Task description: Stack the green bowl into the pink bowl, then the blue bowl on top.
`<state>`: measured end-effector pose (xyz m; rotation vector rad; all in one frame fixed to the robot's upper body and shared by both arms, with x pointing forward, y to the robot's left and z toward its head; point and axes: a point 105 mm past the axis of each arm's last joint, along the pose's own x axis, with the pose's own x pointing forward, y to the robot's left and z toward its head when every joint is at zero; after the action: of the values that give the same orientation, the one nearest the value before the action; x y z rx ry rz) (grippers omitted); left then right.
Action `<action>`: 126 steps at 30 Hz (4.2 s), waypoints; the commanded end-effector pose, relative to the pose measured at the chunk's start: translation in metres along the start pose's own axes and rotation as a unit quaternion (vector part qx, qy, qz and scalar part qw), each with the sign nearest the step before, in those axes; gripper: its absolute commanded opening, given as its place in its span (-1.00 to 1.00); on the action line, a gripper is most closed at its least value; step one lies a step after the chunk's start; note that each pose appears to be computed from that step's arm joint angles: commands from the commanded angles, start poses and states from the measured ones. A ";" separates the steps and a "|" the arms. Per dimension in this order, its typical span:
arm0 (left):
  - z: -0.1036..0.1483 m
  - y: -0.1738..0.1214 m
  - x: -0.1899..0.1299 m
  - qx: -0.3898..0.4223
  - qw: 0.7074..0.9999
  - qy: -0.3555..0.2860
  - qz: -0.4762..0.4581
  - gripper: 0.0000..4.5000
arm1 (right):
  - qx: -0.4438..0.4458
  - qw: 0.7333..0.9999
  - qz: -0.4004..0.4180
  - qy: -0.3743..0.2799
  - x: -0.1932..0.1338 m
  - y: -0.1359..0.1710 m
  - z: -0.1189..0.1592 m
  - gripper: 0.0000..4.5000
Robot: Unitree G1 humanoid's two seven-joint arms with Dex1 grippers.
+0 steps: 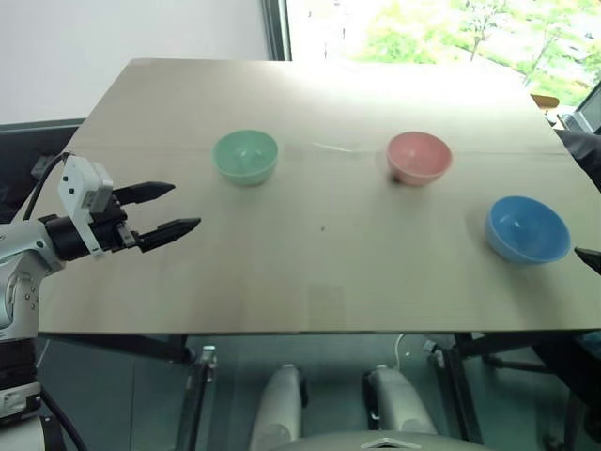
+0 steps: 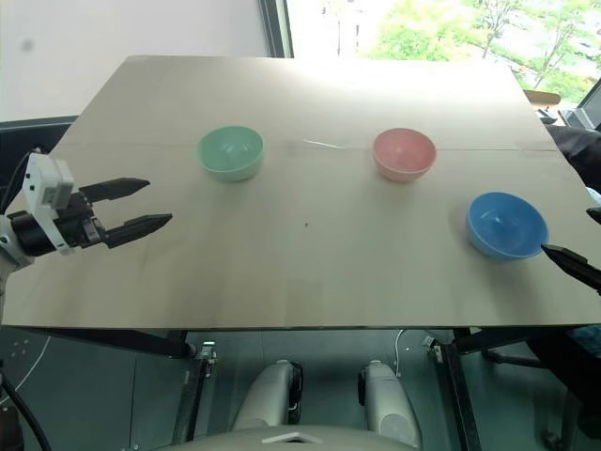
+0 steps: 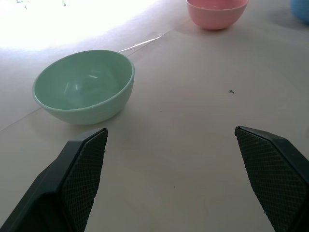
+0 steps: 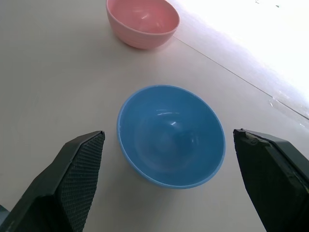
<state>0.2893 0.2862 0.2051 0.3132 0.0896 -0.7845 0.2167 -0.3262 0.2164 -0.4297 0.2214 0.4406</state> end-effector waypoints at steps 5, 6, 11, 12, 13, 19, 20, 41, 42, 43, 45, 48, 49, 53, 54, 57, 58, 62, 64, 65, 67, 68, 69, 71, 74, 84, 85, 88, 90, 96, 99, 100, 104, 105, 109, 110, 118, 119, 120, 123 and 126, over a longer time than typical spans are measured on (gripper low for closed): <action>0.013 -0.007 0.004 0.018 1.000 -0.012 -0.018 0.98 | -0.038 0.999 -0.001 -0.025 0.010 -0.001 0.013 1.00; 0.014 -0.009 0.006 0.019 0.999 -0.015 -0.023 0.98 | -0.037 0.999 0.004 -0.022 0.013 0.001 0.012 1.00; 0.020 -0.020 0.016 0.025 0.998 -0.030 -0.042 0.98 | -0.048 0.998 0.015 -0.031 0.037 0.006 0.017 1.00; 0.023 -0.021 0.020 0.028 0.998 -0.036 -0.045 0.98 | -0.055 0.998 0.018 -0.026 0.048 0.008 0.018 1.00; 0.026 -0.023 0.027 0.031 0.997 -0.044 -0.049 0.98 | -0.065 0.997 0.025 -0.030 0.064 0.010 0.021 1.00; 0.034 -0.051 0.061 0.029 0.993 -0.077 -0.090 0.98 | -0.099 0.990 0.073 -0.075 0.147 0.035 0.054 1.00; 0.033 -0.057 0.067 0.028 0.992 -0.081 -0.090 0.98 | -0.105 0.988 0.082 -0.081 0.162 0.041 0.061 1.00; 0.037 -0.100 0.078 0.014 0.989 -0.139 -0.047 1.00 | -0.173 0.979 0.102 -0.034 0.286 0.060 0.072 0.15; 0.038 -0.100 0.077 0.010 0.989 -0.141 -0.047 1.00 | -0.174 0.979 0.103 -0.035 0.287 0.060 0.072 -0.02; 0.039 -0.099 0.076 0.006 0.988 -0.147 -0.046 1.00 | -0.175 0.978 0.106 -0.037 0.287 0.061 0.074 -0.09; 0.042 -0.097 0.075 -0.008 0.986 -0.162 -0.040 1.00 | -0.177 0.976 0.115 -0.043 0.289 0.065 0.077 -0.34; 0.037 -0.095 0.074 -0.014 0.986 -0.161 -0.034 1.00 | -0.183 0.974 0.127 -0.049 0.289 0.071 0.080 -0.82; 0.036 -0.095 0.073 -0.015 0.987 -0.160 -0.033 1.00 | -0.184 0.973 0.129 -0.051 0.288 0.071 0.080 -0.92; 0.032 -0.089 0.072 -0.020 0.987 -0.157 -0.023 1.00 | -0.205 0.967 0.139 -0.057 0.287 0.077 0.081 -0.92; 0.028 -0.087 0.072 -0.020 0.988 -0.151 -0.018 1.00 | -0.205 0.965 0.151 -0.066 0.286 0.082 0.084 -0.92; 0.019 -0.083 0.070 -0.023 0.990 -0.140 -0.011 1.00 | -0.213 0.951 0.202 -0.100 0.282 0.109 0.095 -0.92; 0.017 -0.082 0.069 -0.026 0.990 -0.139 -0.008 1.00 | -0.220 0.943 0.225 -0.112 0.279 0.122 0.098 -0.92; 0.013 -0.079 0.070 -0.027 0.991 -0.134 -0.003 1.00 | -0.234 0.924 0.275 -0.127 0.270 0.156 0.102 -0.92; 0.011 -0.080 0.071 -0.024 0.991 -0.128 -0.004 1.00 | -0.243 0.912 0.305 -0.129 0.265 0.177 0.101 -0.92; 0.010 -0.080 0.071 -0.026 0.991 -0.128 -0.005 1.00 | -0.238 0.908 0.318 -0.132 0.262 0.184 0.102 -0.92; 0.009 -0.080 0.071 -0.024 0.992 -0.126 -0.005 1.00 | -0.234 0.903 0.333 -0.134 0.259 0.193 0.104 -0.92; 0.009 -0.080 0.070 -0.021 0.992 -0.124 -0.005 1.00 | -0.235 0.901 0.339 -0.134 0.258 0.196 0.104 -0.92; 0.009 -0.080 0.070 -0.021 0.992 -0.123 -0.004 1.00 | -0.235 0.900 0.343 -0.134 0.258 0.199 0.105 -0.92; 0.009 -0.079 0.070 -0.018 0.992 -0.122 0.000 1.00 | -0.234 0.897 0.352 -0.132 0.258 0.205 0.105 -0.92; 0.011 -0.076 0.071 -0.011 0.992 -0.121 0.015 1.00 | -0.230 0.891 0.371 -0.123 0.256 0.212 0.102 -0.64; 0.015 -0.053 0.078 0.050 0.994 -0.075 0.069 1.00 | -0.192 0.905 0.343 -0.160 0.239 0.195 0.120 0.98; 0.016 -0.049 0.079 0.064 0.993 -0.064 0.078 1.00 | -0.186 0.909 0.328 -0.176 0.235 0.189 0.125 0.98; 0.018 -0.031 0.081 0.137 0.984 -0.005 0.114 1.00 | -0.138 0.918 0.301 -0.220 0.216 0.171 0.139 0.98; 0.019 -0.022 0.084 0.171 0.978 0.038 0.110 1.00 | -0.119 0.919 0.284 -0.248 0.202 0.161 0.145 0.98; 0.021 0.007 0.117 0.337 0.922 0.175 0.079 1.00 | -0.074 0.912 0.218 -0.340 0.177 0.147 0.167 0.98; 0.017 0.016 0.131 0.375 0.901 0.204 0.074 1.00 | -0.075 0.910 0.207 -0.352 0.175 0.148 0.172 0.98; 0.015 0.017 0.136 0.382 0.897 0.210 0.070 1.00 | -0.076 0.910 0.203 -0.354 0.174 0.148 0.174 0.98; 0.000 0.021 0.149 0.400 0.882 0.247 0.047 1.00 | -0.078 0.910 0.196 -0.356 0.174 0.150 0.177 0.98; -0.001 0.022 0.151 0.403 0.879 0.253 0.047 0.88 | -0.079 0.911 0.194 -0.356 0.174 0.150 0.177 1.00; -0.002 0.028 0.158 0.406 0.875 0.260 0.050 0.57 | -0.079 0.912 0.187 -0.357 0.173 0.149 0.178 1.00; -0.002 0.030 0.158 0.407 0.874 0.260 0.050 0.25 | -0.080 0.912 0.184 -0.357 0.173 0.148 0.178 1.00; 0.005 0.032 0.159 0.404 0.879 0.251 0.043 -0.87 | -0.081 0.916 0.177 -0.352 0.173 0.145 0.174 1.00; 0.009 0.028 0.160 0.395 0.886 0.240 0.034 -0.95 | -0.081 0.917 0.175 -0.350 0.173 0.144 0.173 1.00; 0.012 0.025 0.160 0.388 0.891 0.232 0.026 -0.95 | -0.081 0.917 0.174 -0.349 0.172 0.143 0.172 1.00; 0.045 -0.008 0.165 0.357 0.922 0.145 -0.043 -0.95 | -0.080 0.926 0.158 -0.333 0.164 0.132 0.156 1.00; 0.067 -0.035 0.162 0.377 0.917 0.088 -0.101 -0.95 | -0.082 0.938 0.144 -0.306 0.153 0.124 0.134 1.00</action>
<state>0.3898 0.1447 0.2033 1.1249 0.0992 -0.9232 0.3208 -0.1016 0.2309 -0.3829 -0.3053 0.8834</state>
